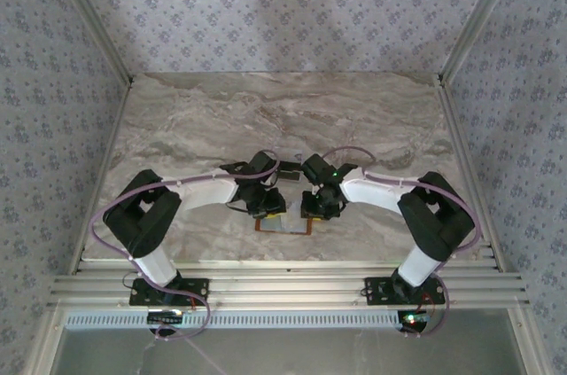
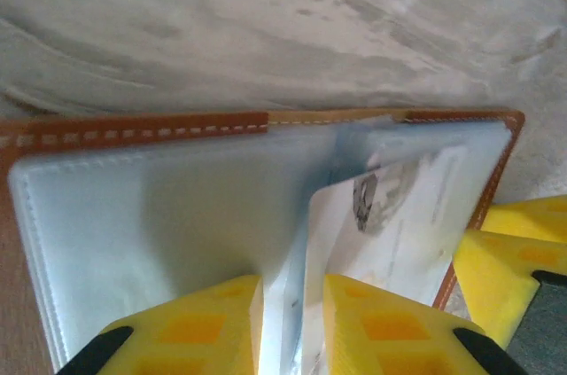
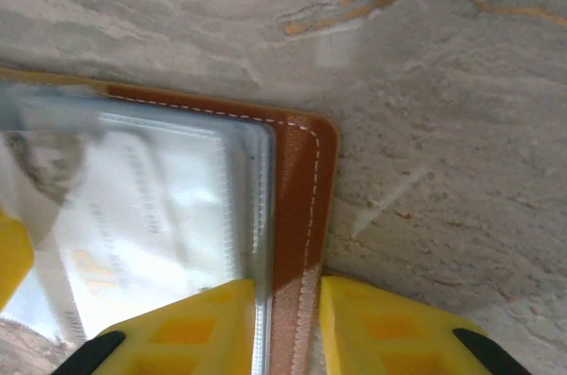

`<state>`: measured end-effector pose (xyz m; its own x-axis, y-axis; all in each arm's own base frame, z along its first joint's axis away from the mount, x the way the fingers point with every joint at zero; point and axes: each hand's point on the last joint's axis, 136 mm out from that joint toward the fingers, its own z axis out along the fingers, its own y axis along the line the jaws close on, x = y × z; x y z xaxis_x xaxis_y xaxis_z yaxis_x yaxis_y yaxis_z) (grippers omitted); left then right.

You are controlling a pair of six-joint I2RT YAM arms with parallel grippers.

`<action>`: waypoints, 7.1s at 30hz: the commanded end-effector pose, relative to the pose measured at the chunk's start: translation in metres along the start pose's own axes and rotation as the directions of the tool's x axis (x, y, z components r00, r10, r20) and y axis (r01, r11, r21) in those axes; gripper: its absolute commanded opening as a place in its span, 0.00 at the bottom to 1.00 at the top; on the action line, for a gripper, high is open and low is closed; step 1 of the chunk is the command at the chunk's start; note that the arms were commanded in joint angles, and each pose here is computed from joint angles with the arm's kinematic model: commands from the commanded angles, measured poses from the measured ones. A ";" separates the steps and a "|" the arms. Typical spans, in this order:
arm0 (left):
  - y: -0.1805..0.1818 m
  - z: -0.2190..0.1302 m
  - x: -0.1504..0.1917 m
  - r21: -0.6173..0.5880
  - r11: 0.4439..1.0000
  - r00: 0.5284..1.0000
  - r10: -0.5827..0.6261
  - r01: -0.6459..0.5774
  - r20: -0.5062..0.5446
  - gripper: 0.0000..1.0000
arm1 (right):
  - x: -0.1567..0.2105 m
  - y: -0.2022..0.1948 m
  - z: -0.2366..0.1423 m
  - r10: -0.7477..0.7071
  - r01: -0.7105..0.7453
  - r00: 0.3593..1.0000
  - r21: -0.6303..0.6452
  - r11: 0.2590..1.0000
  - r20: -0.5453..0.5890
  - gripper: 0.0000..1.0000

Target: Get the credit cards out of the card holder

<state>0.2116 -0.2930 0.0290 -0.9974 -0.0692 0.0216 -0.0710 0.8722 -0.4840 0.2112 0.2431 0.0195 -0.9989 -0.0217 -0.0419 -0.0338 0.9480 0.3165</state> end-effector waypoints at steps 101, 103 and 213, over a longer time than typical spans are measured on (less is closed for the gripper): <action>0.008 -0.047 -0.004 -0.022 0.975 0.975 0.220 -0.219 0.019 0.07 | 0.013 -0.022 0.012 -0.001 0.006 0.999 0.126 0.992 -0.042 0.28; 0.006 -0.053 -0.004 -0.035 0.966 0.966 0.258 -0.258 0.016 0.06 | 0.012 -0.020 0.010 -0.004 0.008 0.999 0.121 0.993 -0.038 0.28; -0.098 -0.096 -0.126 -0.050 -0.404 -0.374 0.882 -0.913 -0.287 0.00 | -0.002 -0.088 -0.097 0.103 -0.135 0.979 0.177 0.975 0.176 0.36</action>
<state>0.3492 -0.3278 0.1610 0.2821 0.9382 -0.2007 0.9357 -0.2229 0.2736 0.2183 0.1352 0.0841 -0.9732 0.1388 -0.1831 0.1108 0.9816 0.1553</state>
